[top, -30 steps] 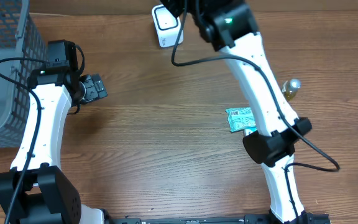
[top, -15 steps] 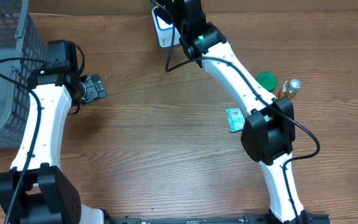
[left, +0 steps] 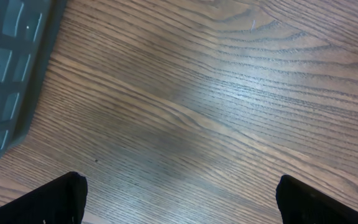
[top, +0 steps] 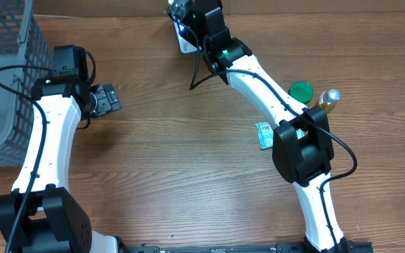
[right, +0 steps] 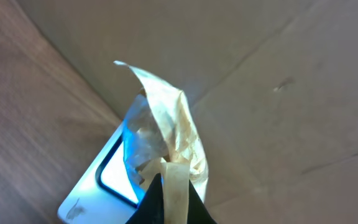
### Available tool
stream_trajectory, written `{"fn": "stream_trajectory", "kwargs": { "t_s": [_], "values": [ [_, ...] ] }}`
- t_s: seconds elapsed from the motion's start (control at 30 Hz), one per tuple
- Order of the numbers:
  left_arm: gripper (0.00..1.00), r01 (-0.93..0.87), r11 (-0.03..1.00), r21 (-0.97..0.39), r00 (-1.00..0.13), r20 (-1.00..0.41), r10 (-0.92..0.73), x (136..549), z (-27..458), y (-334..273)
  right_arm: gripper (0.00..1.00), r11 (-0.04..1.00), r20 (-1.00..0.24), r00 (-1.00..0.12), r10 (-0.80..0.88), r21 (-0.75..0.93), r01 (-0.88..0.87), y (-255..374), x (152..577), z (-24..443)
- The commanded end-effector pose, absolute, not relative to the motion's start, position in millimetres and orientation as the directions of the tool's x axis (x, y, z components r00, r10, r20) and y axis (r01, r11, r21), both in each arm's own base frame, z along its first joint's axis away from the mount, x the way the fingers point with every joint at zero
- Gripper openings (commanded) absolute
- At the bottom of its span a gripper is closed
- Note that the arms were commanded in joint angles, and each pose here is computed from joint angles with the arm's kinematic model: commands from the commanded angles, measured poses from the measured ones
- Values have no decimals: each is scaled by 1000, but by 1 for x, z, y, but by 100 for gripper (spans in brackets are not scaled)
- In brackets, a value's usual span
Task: Scan the item barcode
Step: 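Hold the bag at the scanner window with the right gripper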
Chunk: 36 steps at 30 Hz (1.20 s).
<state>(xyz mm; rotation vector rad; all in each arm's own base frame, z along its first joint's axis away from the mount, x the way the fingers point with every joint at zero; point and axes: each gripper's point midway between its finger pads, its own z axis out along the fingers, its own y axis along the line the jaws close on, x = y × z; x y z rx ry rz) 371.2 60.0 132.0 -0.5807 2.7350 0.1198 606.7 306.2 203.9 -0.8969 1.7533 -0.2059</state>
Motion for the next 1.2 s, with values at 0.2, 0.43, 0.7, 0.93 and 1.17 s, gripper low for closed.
{"fn": "stream_trajectory", "kwargs": {
  "t_s": [0.2, 0.43, 0.7, 0.93, 1.17],
  "values": [
    [100, -406, 913, 20, -857, -355, -373, 374, 134, 62, 4, 694, -727, -161, -668, -529, -488, 306, 599, 189],
    [100, -406, 913, 20, -857, -355, -373, 374, 134, 62, 4, 683, -733, -132, -667, -530, -503, 325, 591, 193],
    [100, -406, 913, 20, -857, -355, -373, 374, 134, 62, 4, 665, -744, -95, -662, -524, -532, 346, 580, 195],
    [100, -406, 913, 20, -857, -356, -373, 374, 134, 62, 4, 772, -820, -171, -546, -414, -483, 336, 586, 207],
    [100, -406, 913, 20, -857, -355, -373, 374, 134, 62, 4, 870, -914, -185, -361, -259, -420, 321, 573, 280]
  ]
}}
